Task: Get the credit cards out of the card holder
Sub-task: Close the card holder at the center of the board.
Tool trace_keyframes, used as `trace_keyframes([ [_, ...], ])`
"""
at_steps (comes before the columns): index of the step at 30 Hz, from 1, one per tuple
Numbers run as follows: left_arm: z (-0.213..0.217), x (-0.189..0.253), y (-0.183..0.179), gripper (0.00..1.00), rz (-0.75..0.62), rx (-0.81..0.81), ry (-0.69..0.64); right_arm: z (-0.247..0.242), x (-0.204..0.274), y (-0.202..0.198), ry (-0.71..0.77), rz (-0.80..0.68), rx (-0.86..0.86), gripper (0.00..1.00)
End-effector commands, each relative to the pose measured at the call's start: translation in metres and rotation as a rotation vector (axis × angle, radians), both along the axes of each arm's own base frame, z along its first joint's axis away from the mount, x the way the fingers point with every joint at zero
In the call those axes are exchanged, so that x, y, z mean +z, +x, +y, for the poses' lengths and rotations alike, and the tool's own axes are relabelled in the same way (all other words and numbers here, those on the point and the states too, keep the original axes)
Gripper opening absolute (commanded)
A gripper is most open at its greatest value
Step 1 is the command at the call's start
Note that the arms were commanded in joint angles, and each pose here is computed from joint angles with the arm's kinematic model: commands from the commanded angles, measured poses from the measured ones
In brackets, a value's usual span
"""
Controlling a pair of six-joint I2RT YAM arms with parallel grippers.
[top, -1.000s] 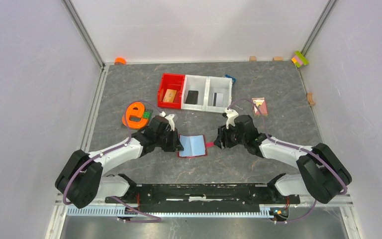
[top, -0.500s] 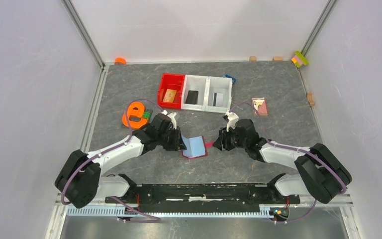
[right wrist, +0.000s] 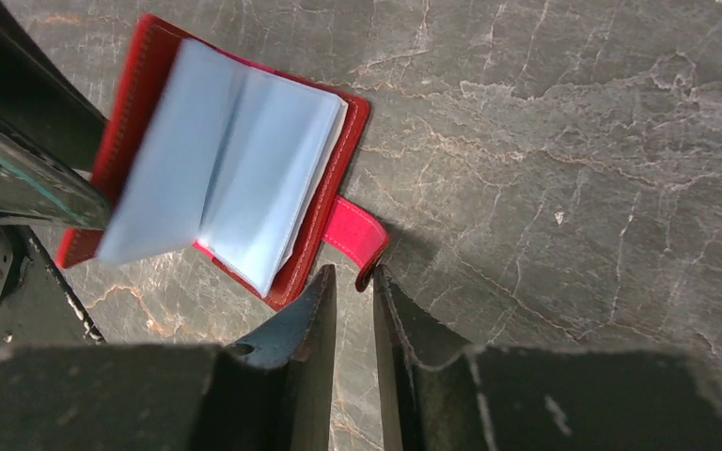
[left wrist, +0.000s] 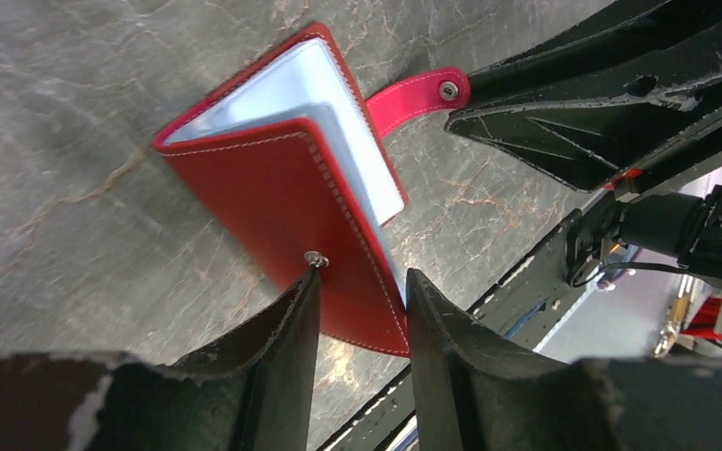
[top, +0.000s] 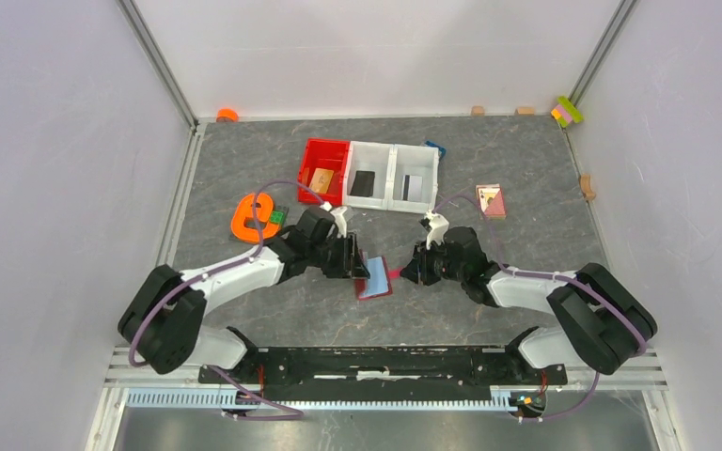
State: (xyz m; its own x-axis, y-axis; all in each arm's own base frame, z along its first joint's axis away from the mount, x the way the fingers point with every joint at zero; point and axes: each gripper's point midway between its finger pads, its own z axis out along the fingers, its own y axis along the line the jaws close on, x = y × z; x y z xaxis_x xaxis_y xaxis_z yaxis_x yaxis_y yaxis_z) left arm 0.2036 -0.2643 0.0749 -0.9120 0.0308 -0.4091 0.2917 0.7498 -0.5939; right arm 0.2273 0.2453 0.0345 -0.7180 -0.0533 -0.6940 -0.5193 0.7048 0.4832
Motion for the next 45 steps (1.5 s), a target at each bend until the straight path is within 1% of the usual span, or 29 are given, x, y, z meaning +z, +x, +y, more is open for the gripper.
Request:
trace_keyframes([
  [1, -0.032, 0.013, 0.007, 0.45, 0.007, -0.042, -0.113, 0.006, 0.005, -0.002, 0.041, -0.021, 0.022, 0.25],
  [5, -0.044, 0.003, 0.011, 0.46, 0.011, -0.057, -0.135, 0.007, 0.005, -0.006, 0.051, -0.017, 0.029, 0.23],
  [8, -0.047, -0.011, 0.012, 0.48, 0.031, -0.058, -0.121, 0.006, 0.004, -0.007, 0.051, -0.015, 0.028, 0.24],
  [12, -0.044, -0.036, 0.012, 0.48, 0.057, -0.046, -0.086, 0.005, 0.003, -0.007, 0.045, -0.015, 0.027, 0.24],
  [15, -0.043, -0.045, 0.01, 0.48, 0.065, -0.052, -0.085, 0.003, 0.004, -0.007, 0.045, -0.02, 0.021, 0.23],
  [20, -0.046, -0.035, 0.009, 0.47, 0.042, -0.063, -0.122, 0.003, 0.007, -0.006, 0.046, -0.03, 0.018, 0.21],
  [25, -0.038, -0.008, 0.011, 0.48, -0.022, -0.065, -0.102, -0.006, 0.011, 0.005, 0.016, -0.071, -0.051, 0.21],
  [27, -0.032, 0.003, 0.013, 0.5, -0.056, -0.053, -0.083, -0.009, 0.014, 0.007, 0.016, -0.084, -0.073, 0.21],
  [28, -0.027, 0.003, 0.011, 0.51, -0.053, -0.039, -0.059, -0.01, 0.015, 0.009, 0.014, -0.089, -0.086, 0.22],
  [29, -0.023, 0.006, 0.011, 0.53, -0.061, -0.032, -0.05, -0.011, 0.017, 0.009, 0.015, -0.094, -0.092, 0.26],
  [30, -0.021, 0.009, 0.01, 0.53, -0.067, -0.027, -0.045, -0.012, 0.018, 0.01, 0.015, -0.099, -0.096, 0.31],
  [31, -0.018, 0.011, 0.008, 0.54, -0.068, -0.025, -0.04, -0.013, 0.018, 0.011, 0.013, -0.101, -0.102, 0.39],
  [32, -0.017, 0.013, 0.008, 0.54, -0.07, -0.022, -0.037, -0.013, 0.019, 0.011, 0.011, -0.106, -0.104, 0.46],
  [35, -0.01, 0.015, 0.004, 0.52, -0.067, -0.013, -0.021, -0.019, 0.021, 0.013, -0.006, -0.121, -0.13, 0.56],
  [38, -0.004, 0.019, -0.001, 0.51, -0.077, -0.003, -0.014, -0.026, 0.028, 0.017, -0.023, -0.16, -0.159, 0.57],
  [40, 0.005, 0.025, 0.0, 0.51, -0.111, 0.02, 0.001, -0.034, 0.033, 0.021, -0.049, -0.194, -0.189, 0.58],
  [41, 0.012, 0.026, 0.003, 0.54, -0.138, 0.048, 0.023, -0.043, 0.038, 0.025, -0.067, -0.22, -0.233, 0.58],
  [42, 0.021, 0.029, 0.008, 0.6, -0.17, 0.084, 0.056, -0.055, 0.04, 0.03, -0.093, -0.25, -0.294, 0.59],
  [43, 0.032, 0.029, 0.012, 0.68, -0.193, 0.123, 0.103, -0.065, 0.049, 0.033, -0.089, -0.297, -0.343, 0.59],
  [44, 0.044, 0.031, 0.018, 0.82, -0.224, 0.168, 0.148, -0.076, 0.056, 0.035, -0.091, -0.345, -0.392, 0.6],
  [45, 0.052, 0.034, 0.022, 0.99, -0.253, 0.199, 0.179, -0.085, 0.064, 0.037, -0.089, -0.39, -0.432, 0.62],
])
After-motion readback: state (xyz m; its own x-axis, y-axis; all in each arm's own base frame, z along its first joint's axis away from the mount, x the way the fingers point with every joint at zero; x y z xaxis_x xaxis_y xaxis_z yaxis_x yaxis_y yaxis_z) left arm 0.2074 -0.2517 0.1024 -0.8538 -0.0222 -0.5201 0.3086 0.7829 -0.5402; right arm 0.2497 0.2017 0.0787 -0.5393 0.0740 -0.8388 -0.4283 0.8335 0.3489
